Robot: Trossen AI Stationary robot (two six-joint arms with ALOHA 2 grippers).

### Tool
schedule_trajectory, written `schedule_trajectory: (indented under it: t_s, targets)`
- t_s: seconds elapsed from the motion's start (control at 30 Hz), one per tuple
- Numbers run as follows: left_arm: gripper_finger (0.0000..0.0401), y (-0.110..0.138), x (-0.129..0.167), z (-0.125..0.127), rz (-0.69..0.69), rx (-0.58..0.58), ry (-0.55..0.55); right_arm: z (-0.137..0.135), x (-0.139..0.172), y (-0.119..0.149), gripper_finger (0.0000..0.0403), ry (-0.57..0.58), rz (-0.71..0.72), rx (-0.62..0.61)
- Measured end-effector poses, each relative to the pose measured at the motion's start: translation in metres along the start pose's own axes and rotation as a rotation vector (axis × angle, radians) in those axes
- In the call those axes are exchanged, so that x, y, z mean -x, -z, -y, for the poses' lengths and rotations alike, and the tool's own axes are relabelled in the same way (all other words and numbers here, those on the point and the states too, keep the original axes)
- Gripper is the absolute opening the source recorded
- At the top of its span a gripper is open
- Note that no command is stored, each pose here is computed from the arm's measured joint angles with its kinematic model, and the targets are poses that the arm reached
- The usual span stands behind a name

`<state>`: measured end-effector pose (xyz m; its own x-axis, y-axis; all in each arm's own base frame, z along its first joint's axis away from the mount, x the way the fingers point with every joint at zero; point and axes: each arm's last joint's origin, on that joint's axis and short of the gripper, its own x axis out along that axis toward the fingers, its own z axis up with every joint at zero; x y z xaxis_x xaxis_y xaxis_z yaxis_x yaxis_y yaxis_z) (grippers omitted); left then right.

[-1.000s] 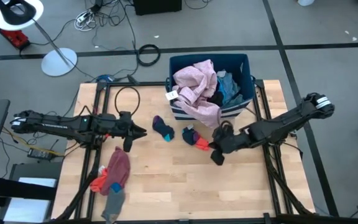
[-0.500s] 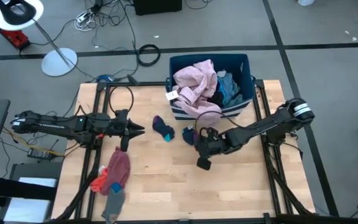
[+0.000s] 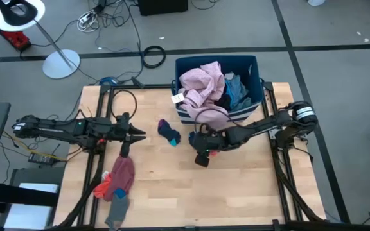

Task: Sort clothes
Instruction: Put the right dark blue socks into the blue bin

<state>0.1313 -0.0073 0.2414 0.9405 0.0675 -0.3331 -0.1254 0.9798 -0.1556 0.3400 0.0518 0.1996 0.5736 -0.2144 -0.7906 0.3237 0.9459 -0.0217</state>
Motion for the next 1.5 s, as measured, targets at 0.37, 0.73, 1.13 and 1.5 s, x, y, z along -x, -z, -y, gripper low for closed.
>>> schedule_trajectory:
  t_s: [0.37, 0.73, 1.13, 1.5]
  targets:
    - [0.0094, 0.000, 0.008, -0.002, 0.018, -0.023, -0.005, 0.013, -0.042, 0.006, 0.0164, 0.062, -0.066, 0.009]
    - [0.0094, 0.021, 0.000, -0.005, 0.049, 0.062, 0.008, 0.018, -0.061, 0.013, 0.0117, 0.068, -0.122, 0.009]
    - [0.0094, 0.017, 0.000, -0.003, 0.099, 0.109, 0.039, 0.010, 0.005, -0.030, 0.0005, 0.032, 0.027, -0.027]
    - [0.0094, 0.013, 0.000, -0.003, 0.145, 0.129, 0.053, 0.035, 0.099, -0.070, 0.0002, 0.337, 0.093, 0.086]
